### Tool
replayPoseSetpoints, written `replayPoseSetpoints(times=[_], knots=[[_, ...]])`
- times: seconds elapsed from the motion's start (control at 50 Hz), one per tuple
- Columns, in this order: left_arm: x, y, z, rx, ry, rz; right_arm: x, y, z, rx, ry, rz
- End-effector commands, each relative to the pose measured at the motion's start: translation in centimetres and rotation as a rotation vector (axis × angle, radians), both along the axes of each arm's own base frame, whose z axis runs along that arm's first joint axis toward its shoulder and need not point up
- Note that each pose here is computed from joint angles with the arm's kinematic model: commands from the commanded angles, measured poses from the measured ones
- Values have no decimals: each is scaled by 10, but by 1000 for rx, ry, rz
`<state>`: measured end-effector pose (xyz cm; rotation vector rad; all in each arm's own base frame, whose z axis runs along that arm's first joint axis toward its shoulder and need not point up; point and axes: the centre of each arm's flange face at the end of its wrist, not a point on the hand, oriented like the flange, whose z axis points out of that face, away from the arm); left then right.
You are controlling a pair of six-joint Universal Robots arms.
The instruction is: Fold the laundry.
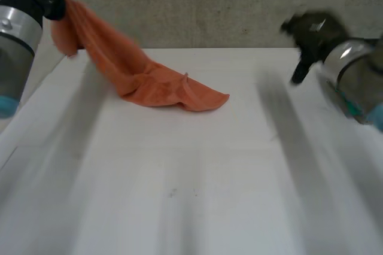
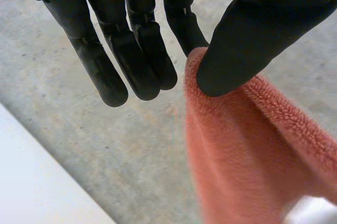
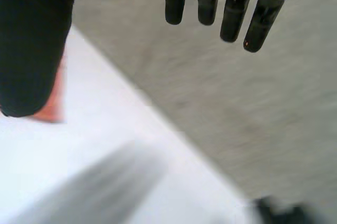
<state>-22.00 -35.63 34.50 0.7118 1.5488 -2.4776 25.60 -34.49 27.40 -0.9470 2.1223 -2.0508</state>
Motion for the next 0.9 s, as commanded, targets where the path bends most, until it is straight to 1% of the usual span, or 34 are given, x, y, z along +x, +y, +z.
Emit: replayPoseSetpoints(times=[0.02,0.08,0.12,0.14,0.2,0.22,0.32,0.38,0.4,0.46,0.5,0.6,0.66,0.68,0.74,0.76,0.82,0.84,0.9], knots=[[-10,37,20,-80,-21,-70,18,9,-29,224,-210,141],[-13,53,39,-135,-28,-93,27,4,-34,259,-254,216],[-13,61,47,-158,-30,-98,32,2,-38,271,-256,246],[-13,72,58,-188,-28,-106,38,0,-42,280,-265,278],[-13,88,71,-216,-24,-119,45,-3,-51,295,-267,310],[-13,97,78,-233,-18,-125,56,-1,-55,299,-267,344],[-14,125,99,-288,-3,-154,109,25,-82,335,-249,480],[-15,133,103,-301,2,-167,127,38,-97,361,-239,534],[-17,137,104,-306,4,-174,139,50,-107,381,-230,572],[-19,142,106,-310,8,-188,158,69,-126,412,-212,614],[-20,144,106,-310,9,-194,165,74,-135,424,-208,625],[-20,148,108,-310,9,-198,175,74,-152,448,-223,597],[-20,148,107,-310,9,-198,175,60,-143,385,-244,513],[-20,147,106,-307,9,-198,169,49,-133,325,-241,432],[-21,144,103,-297,5,-195,163,46,-113,264,-229,377],[-20,141,99,-286,0,-191,154,45,-91,210,-208,350],[-19,138,93,-268,-5,-184,126,37,-55,119,-152,312],[-19,135,88,-250,-10,-182,100,28,-37,59,-89,263],[-21,125,73,-201,-23,-180,69,25,-19,-14,28,201]])
